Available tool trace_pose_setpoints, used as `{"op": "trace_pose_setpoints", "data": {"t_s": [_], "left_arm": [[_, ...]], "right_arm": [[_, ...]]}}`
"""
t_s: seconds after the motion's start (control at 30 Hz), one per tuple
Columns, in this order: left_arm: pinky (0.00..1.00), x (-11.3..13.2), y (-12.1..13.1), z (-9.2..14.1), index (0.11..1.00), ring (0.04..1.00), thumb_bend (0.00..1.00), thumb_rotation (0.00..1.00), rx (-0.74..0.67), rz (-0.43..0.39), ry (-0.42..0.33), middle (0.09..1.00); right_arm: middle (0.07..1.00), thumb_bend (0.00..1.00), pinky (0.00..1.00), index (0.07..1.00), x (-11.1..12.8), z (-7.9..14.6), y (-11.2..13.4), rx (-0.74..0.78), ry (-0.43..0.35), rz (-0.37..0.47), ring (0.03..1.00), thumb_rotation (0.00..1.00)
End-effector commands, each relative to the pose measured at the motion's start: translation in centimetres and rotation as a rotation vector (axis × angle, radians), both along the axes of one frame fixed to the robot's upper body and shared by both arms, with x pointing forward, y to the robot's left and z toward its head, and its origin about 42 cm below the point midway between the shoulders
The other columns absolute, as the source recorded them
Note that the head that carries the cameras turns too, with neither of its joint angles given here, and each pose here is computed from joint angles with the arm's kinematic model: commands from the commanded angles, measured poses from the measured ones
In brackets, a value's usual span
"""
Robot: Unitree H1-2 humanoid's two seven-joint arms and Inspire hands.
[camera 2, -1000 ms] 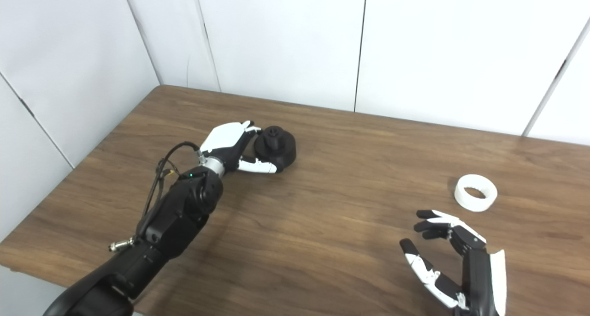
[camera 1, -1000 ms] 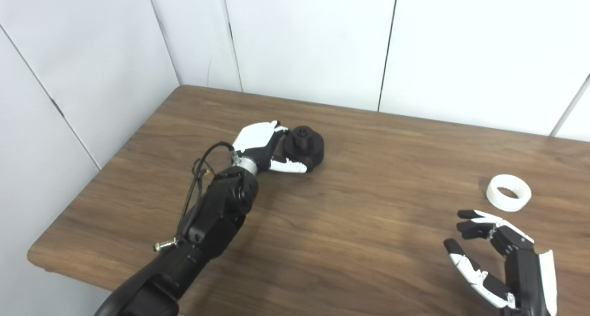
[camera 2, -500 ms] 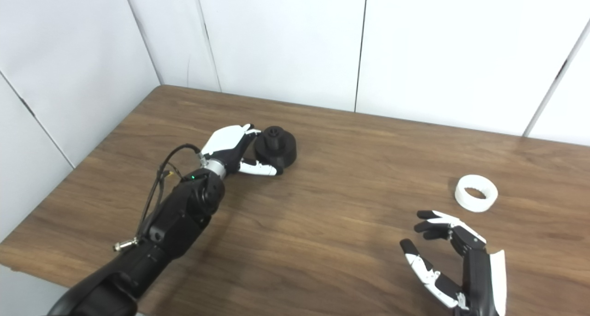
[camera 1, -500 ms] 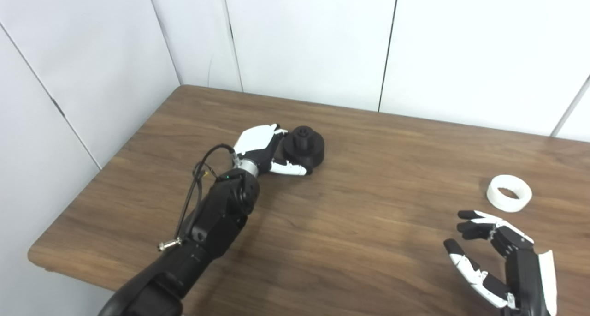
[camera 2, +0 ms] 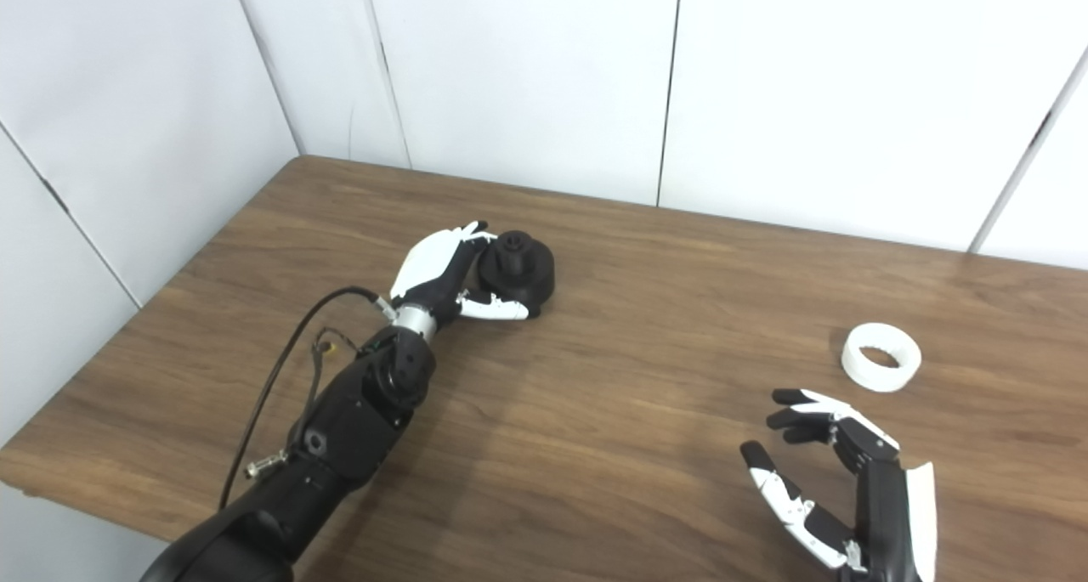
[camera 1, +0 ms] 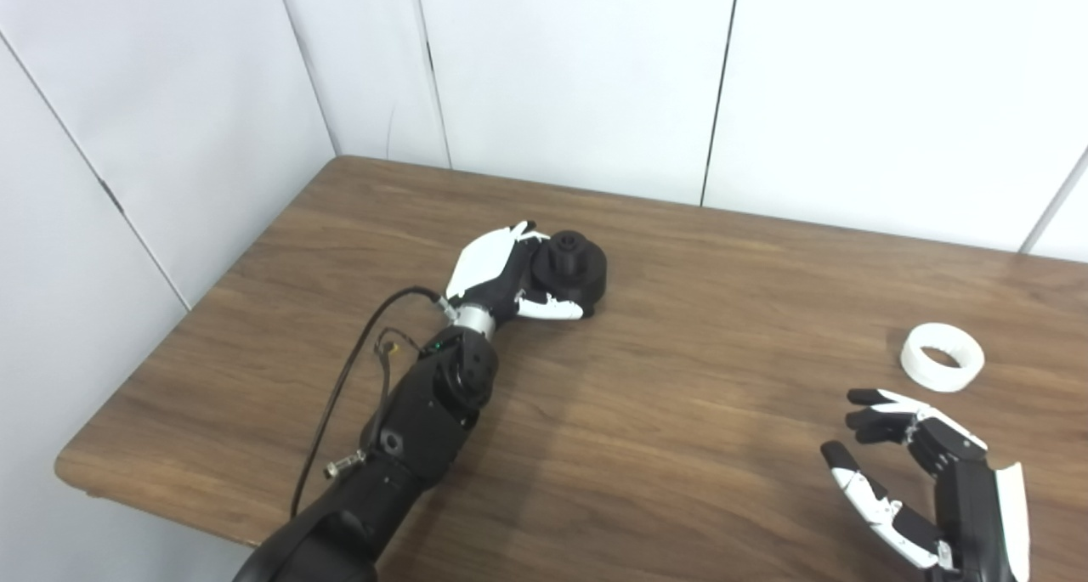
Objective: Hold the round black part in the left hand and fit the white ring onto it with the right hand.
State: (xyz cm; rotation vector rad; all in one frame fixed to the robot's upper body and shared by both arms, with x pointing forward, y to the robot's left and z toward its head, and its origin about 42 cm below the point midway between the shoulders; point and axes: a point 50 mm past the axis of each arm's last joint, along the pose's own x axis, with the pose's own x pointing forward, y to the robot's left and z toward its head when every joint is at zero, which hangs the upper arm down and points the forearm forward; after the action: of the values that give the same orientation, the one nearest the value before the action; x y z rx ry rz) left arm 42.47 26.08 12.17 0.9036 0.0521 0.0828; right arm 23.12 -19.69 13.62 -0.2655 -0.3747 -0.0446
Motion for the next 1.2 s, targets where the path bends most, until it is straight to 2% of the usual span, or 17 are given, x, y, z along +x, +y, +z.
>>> {"op": "trace_pose_setpoints", "data": {"t_s": [0.0,0.23,0.6,0.8,1.17], "left_arm": [[0.95,1.0,-0.5,1.5,0.693,0.963,0.91,0.37,-0.014,-0.021,-0.056,0.935],[0.96,1.0,-0.7,1.2,0.635,0.954,0.86,0.32,-0.037,-0.013,-0.072,0.922],[0.93,0.8,-0.6,0.9,0.594,0.937,0.83,0.22,-0.054,-0.008,-0.073,0.907],[0.95,0.0,-0.7,0.8,0.591,0.958,0.83,0.22,-0.067,-0.035,-0.059,0.917],[0.88,-2.4,-1.7,0.1,0.579,0.944,0.83,0.21,-0.051,-0.085,-0.055,0.906]], "right_arm": [[0.655,0.5,0.52,0.499,-1.5,-0.7,1.5,0.081,0.033,-0.051,0.585,0.16],[0.655,0.5,0.52,0.499,-1.6,-0.5,1.4,0.083,0.032,-0.055,0.585,0.16],[0.655,0.5,0.53,0.499,-1.5,-0.5,1.4,0.09,0.033,-0.054,0.589,0.16],[0.657,0.5,0.53,0.499,-1.5,-0.4,1.4,0.083,0.034,-0.051,0.592,0.16],[0.656,0.5,0.51,0.499,-1.4,-0.3,1.5,0.079,0.033,-0.054,0.585,0.16]]}}
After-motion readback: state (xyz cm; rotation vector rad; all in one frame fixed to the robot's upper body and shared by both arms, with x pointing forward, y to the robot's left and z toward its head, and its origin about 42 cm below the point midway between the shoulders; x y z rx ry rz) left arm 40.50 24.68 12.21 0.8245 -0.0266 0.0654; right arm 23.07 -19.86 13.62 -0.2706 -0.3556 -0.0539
